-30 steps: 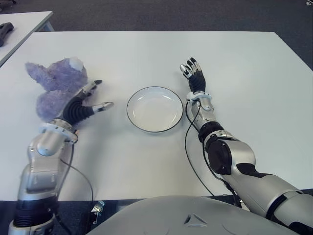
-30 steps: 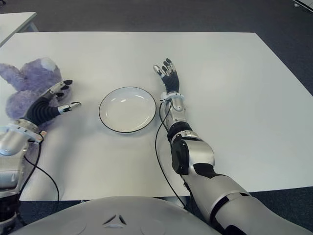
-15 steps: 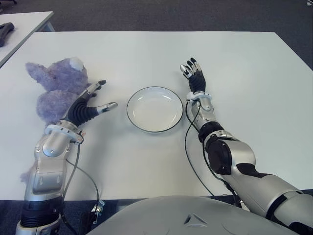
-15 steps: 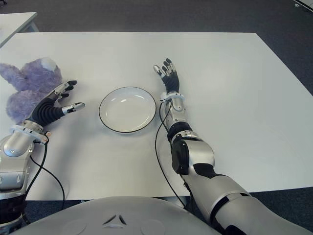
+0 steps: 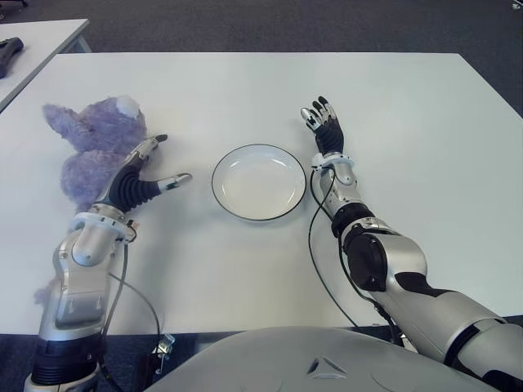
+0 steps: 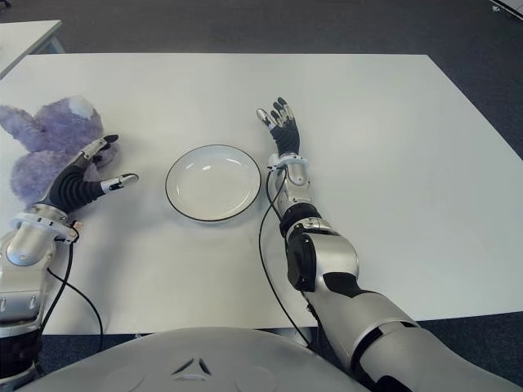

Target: Put the doll into the plate.

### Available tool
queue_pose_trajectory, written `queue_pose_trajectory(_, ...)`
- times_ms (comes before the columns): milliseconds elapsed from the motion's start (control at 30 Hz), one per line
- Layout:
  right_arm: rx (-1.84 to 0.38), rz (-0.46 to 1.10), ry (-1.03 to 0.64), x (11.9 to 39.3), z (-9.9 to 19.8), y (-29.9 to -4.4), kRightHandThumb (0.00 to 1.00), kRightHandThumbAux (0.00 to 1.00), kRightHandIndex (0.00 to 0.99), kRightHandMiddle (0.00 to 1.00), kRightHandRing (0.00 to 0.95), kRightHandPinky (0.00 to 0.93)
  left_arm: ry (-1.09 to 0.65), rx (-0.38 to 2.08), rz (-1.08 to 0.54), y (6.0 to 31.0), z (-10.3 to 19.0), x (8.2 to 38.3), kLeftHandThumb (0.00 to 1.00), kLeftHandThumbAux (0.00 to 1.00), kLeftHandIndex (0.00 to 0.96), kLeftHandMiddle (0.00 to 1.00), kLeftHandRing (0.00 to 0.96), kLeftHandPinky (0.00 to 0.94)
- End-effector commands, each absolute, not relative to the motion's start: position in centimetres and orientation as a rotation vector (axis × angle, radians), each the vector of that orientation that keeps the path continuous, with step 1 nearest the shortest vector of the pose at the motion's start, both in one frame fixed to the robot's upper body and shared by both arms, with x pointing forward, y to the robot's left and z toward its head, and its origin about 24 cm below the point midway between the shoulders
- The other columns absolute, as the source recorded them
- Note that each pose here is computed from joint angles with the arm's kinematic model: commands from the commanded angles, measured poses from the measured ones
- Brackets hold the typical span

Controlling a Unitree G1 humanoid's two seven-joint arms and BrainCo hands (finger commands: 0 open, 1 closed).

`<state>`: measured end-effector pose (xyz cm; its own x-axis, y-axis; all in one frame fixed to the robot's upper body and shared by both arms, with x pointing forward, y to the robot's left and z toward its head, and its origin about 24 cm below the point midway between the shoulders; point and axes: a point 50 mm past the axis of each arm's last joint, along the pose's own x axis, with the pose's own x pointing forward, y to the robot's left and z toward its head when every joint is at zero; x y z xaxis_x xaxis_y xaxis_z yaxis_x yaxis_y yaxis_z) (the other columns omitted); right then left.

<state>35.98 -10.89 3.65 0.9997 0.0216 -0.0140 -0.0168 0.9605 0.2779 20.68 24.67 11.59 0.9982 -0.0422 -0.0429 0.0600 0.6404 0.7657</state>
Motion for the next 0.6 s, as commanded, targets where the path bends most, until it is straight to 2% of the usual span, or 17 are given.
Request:
queue_pose_trajectory(33,0.360,-0.029,0.477,29.1,-6.2,-9.7,0.179,0.696,0.000,0.012,0.020,0.067,0.008,0.991,-0.028,25.0,11.9,20.1,0.023,0.452,0.000,0.004,0.009,0.005)
queue_pose_trajectory(600,0.363,-0.027,0.475,29.1,-6.2,-9.8,0.173,0.712,0.000,0.010,0.020,0.058,-0.106,1.158,0.077,27.1,15.7,18.9,0.074,0.425,0.000,0.017,0.004,0.000)
